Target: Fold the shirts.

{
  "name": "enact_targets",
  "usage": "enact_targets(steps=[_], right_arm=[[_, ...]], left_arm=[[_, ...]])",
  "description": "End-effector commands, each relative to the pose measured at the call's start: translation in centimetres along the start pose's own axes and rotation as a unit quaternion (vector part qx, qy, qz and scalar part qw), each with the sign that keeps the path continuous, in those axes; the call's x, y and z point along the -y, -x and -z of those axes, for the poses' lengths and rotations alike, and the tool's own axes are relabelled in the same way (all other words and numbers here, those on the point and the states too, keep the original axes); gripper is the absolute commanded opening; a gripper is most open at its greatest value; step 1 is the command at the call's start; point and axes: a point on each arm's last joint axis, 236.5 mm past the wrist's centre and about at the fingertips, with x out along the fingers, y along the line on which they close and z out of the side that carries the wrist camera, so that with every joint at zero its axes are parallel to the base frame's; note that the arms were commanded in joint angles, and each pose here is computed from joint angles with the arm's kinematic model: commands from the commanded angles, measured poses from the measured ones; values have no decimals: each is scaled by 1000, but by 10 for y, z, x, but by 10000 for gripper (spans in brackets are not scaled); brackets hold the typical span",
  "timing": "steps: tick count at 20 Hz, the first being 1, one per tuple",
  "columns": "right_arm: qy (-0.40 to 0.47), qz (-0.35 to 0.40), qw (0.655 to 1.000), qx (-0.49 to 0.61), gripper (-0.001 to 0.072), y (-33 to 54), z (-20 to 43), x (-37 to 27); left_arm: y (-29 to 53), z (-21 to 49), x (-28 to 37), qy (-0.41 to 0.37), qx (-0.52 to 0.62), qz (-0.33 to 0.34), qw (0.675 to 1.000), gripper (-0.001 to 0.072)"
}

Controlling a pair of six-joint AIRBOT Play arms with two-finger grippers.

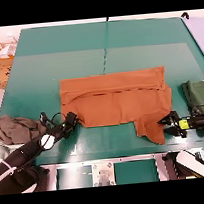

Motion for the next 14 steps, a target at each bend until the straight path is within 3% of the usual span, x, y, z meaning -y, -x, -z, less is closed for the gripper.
enact_targets(steps=[1,8,12,14], right_arm=[[25,-43,998,43,505,-17,-17,-13],[84,-77,992,48,484,6,-26,-43],[84,-48,994,42,480,7,-25,-32],[88,-35,995,39,292,7,-24,-25]], left_arm=[[0,0,1,-1,1,2,1000,22],[0,0,1,-1,0,1,1000,22],[0,1,0,-1,-3,-1,1000,22],[0,2,-1,-1,-4,-3,1000,22]])
